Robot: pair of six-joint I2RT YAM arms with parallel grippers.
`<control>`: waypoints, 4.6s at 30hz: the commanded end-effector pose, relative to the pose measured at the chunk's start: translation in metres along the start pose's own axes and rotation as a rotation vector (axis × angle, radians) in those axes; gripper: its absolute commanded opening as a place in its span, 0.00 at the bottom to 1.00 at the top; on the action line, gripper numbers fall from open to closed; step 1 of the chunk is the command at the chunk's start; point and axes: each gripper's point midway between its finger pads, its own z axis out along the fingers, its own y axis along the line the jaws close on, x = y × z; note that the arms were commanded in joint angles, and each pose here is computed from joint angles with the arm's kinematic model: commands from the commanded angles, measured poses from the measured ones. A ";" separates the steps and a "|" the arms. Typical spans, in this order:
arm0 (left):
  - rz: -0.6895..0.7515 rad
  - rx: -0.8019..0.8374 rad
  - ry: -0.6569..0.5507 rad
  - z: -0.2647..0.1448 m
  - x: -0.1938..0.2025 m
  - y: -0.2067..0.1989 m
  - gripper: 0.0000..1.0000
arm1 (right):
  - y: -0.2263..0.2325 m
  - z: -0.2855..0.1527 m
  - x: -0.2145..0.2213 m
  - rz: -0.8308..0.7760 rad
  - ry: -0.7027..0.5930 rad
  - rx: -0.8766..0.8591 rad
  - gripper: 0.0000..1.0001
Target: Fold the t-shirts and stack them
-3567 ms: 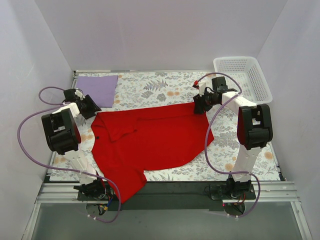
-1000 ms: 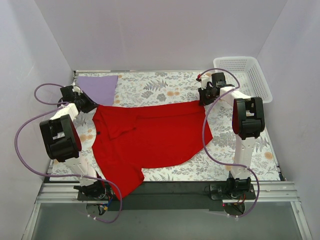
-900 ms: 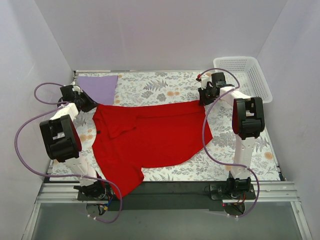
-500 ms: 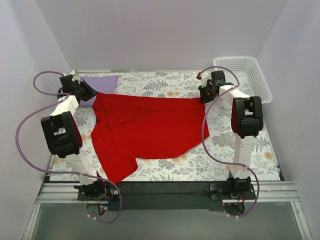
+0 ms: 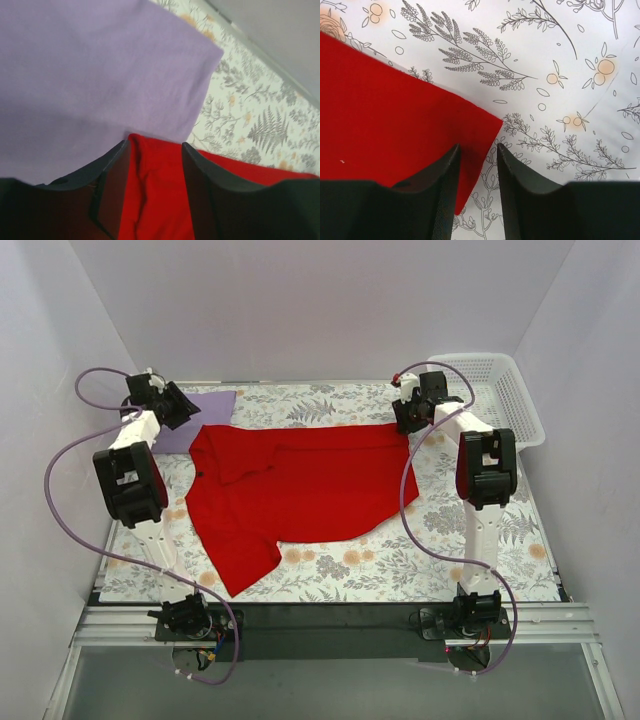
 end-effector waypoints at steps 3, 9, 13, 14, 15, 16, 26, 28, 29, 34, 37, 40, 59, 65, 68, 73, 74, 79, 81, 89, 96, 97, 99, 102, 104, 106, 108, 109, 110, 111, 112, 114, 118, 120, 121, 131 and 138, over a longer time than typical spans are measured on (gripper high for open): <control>0.079 0.028 -0.209 -0.077 -0.068 -0.054 0.48 | 0.015 -0.059 -0.077 -0.127 -0.172 0.030 0.51; 0.032 0.189 -0.230 -0.142 -0.031 -0.075 0.91 | 0.054 -0.115 -0.094 -0.252 -0.250 -0.038 0.66; -0.078 0.357 -0.077 -0.172 0.032 -0.089 0.86 | 0.126 -0.169 -0.062 -0.404 -0.288 -0.351 0.71; -0.128 0.352 -0.009 -0.171 0.061 -0.080 0.83 | 0.146 -0.174 -0.033 -0.426 -0.262 -0.454 0.71; -0.145 0.365 0.026 -0.175 0.076 -0.083 0.80 | 0.161 -0.200 -0.032 -0.534 -0.325 -0.502 0.71; -0.144 0.390 0.048 -0.190 0.091 -0.090 0.78 | 0.185 -0.216 -0.017 -0.554 -0.363 -0.619 0.71; -0.018 0.367 0.173 -0.266 0.223 -0.099 0.74 | 0.197 -0.232 0.126 -0.453 -0.149 -0.512 0.71; 0.007 0.333 0.195 -0.270 0.237 -0.091 0.73 | 0.182 -0.219 0.138 -0.346 -0.087 -0.448 0.65; 0.013 0.330 0.204 -0.271 0.241 -0.090 0.71 | 0.179 -0.217 0.139 -0.322 -0.078 -0.445 0.64; 0.055 0.310 0.194 -0.283 0.238 -0.091 0.71 | 0.160 -0.207 0.138 -0.260 -0.046 -0.412 0.59; 0.062 0.336 0.208 -0.285 0.246 -0.091 0.71 | 0.155 -0.201 0.136 -0.240 -0.030 -0.407 0.60; 0.078 0.375 0.199 -0.290 0.246 -0.097 0.71 | 0.145 -0.193 0.123 -0.168 -0.010 -0.397 0.59; 0.098 0.427 0.178 -0.296 0.247 -0.104 0.71 | 0.120 -0.153 0.133 0.064 0.072 -0.398 0.43; 0.097 0.427 0.182 -0.296 0.247 -0.104 0.71 | 0.117 -0.144 0.138 0.079 0.097 -0.406 0.41; 0.096 0.427 0.182 -0.295 0.248 -0.103 0.71 | 0.120 -0.143 0.138 0.084 0.097 -0.419 0.40; 0.097 0.429 0.185 -0.295 0.248 -0.103 0.71 | 0.122 -0.141 0.139 0.089 0.101 -0.435 0.34; 0.096 0.428 0.187 -0.295 0.248 -0.103 0.71 | 0.122 -0.141 0.139 0.089 0.101 -0.435 0.34; 0.094 0.432 0.194 -0.294 0.249 -0.104 0.71 | 0.120 -0.137 0.137 0.097 0.103 -0.435 0.33; 0.094 0.432 0.199 -0.294 0.250 -0.103 0.71 | 0.120 -0.136 0.136 0.099 0.106 -0.435 0.33; 0.091 0.438 0.226 -0.291 0.254 -0.104 0.71 | 0.120 -0.137 0.134 0.093 0.101 -0.438 0.04; -0.054 0.389 0.319 -0.289 0.267 -0.102 0.70 | 0.125 -0.152 0.120 0.052 0.037 -0.452 0.01; -0.091 0.382 0.340 -0.289 0.272 -0.101 0.69 | 0.125 -0.156 0.118 0.036 0.025 -0.453 0.01; -0.179 0.348 0.407 -0.290 0.287 -0.096 0.68 | 0.126 -0.159 0.116 0.026 0.012 -0.456 0.01; -0.246 0.267 0.468 -0.292 0.300 -0.090 0.68 | 0.126 -0.161 0.115 0.018 0.005 -0.461 0.01; -0.245 0.244 0.489 -0.295 0.301 -0.090 0.68 | 0.127 -0.162 0.114 0.018 0.002 -0.466 0.01; -0.200 0.204 0.516 -0.304 0.303 -0.096 0.68 | 0.128 -0.163 0.113 0.017 -0.002 -0.469 0.01; -0.184 0.152 0.528 -0.306 0.304 -0.093 0.68 | 0.129 -0.164 0.112 0.017 -0.006 -0.474 0.01; -0.171 0.141 0.546 -0.307 0.304 -0.096 0.69 | 0.129 -0.166 0.110 0.014 -0.012 -0.475 0.01; -0.171 0.108 0.560 -0.307 0.308 -0.092 0.69 | 0.130 -0.166 0.111 0.015 -0.013 -0.476 0.01; -0.167 0.090 0.569 -0.305 0.310 -0.090 0.69 | 0.130 -0.166 0.111 0.015 -0.014 -0.477 0.01; -0.178 0.075 0.601 -0.305 0.318 -0.088 0.69 | 0.131 -0.167 0.111 0.016 -0.014 -0.477 0.01; -0.199 0.054 0.639 -0.306 0.329 -0.084 0.69 | 0.131 -0.168 0.111 0.013 -0.017 -0.477 0.01; -0.206 -0.005 0.709 -0.312 0.354 -0.075 0.70 | 0.133 -0.170 0.110 0.012 -0.025 -0.484 0.01; -0.217 -0.039 0.730 -0.316 0.359 -0.072 0.71 | 0.133 -0.171 0.109 0.012 -0.027 -0.486 0.01; -0.215 -0.040 0.738 -0.318 0.360 -0.073 0.71 | 0.133 -0.171 0.109 0.012 -0.027 -0.486 0.01; -0.213 -0.064 0.793 -0.317 0.366 -0.075 0.71 | 0.135 -0.172 0.110 0.011 -0.029 -0.491 0.01; -0.205 -0.083 0.804 -0.320 0.370 -0.073 0.71 | 0.135 -0.170 0.112 0.013 -0.022 -0.492 0.01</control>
